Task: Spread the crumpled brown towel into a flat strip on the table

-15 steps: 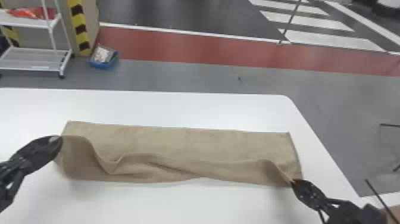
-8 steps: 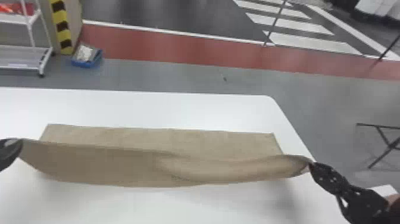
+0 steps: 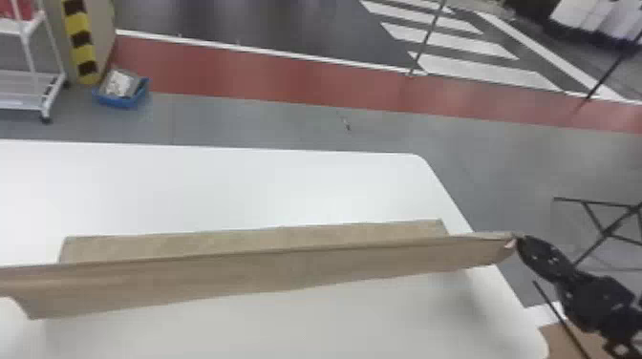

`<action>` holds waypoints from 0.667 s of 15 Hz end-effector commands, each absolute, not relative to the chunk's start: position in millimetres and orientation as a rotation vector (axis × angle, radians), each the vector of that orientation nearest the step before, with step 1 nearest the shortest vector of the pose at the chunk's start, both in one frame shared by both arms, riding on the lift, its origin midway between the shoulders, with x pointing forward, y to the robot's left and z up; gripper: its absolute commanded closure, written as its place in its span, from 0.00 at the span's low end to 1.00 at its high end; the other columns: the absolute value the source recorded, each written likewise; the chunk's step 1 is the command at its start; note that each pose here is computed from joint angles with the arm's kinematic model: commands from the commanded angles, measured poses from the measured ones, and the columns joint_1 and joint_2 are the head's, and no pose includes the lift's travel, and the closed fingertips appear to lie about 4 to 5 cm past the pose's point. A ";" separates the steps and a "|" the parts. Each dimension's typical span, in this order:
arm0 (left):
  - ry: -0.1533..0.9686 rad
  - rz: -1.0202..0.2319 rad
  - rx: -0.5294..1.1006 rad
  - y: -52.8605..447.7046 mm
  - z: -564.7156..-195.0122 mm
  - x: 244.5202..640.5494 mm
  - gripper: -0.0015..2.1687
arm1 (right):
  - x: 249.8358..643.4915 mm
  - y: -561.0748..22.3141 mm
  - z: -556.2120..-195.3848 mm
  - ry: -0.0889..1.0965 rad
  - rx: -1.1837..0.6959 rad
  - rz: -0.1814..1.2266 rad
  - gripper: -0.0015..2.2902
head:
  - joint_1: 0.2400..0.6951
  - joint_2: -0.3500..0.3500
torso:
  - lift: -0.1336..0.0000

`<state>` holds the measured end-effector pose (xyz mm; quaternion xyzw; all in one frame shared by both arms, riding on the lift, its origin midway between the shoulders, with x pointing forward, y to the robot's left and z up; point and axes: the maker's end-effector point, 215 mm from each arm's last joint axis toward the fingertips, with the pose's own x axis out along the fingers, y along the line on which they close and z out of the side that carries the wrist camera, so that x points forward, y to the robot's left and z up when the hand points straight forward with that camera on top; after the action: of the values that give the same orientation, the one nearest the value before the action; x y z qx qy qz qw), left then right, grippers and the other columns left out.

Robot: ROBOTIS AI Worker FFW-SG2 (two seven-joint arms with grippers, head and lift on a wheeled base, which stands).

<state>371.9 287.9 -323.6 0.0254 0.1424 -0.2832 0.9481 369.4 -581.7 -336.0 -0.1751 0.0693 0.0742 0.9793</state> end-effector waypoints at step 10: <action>0.413 -0.549 0.107 236.3 -391.6 458.6 0.83 | 470.4 -562.6 -370.8 0.243 -0.249 0.200 0.66 | 1.00 0.00 | 0.07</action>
<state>446.0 248.3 -377.9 0.0494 0.1904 -0.2626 0.9446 460.7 -564.3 -363.0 -0.1258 0.1096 0.0955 0.9813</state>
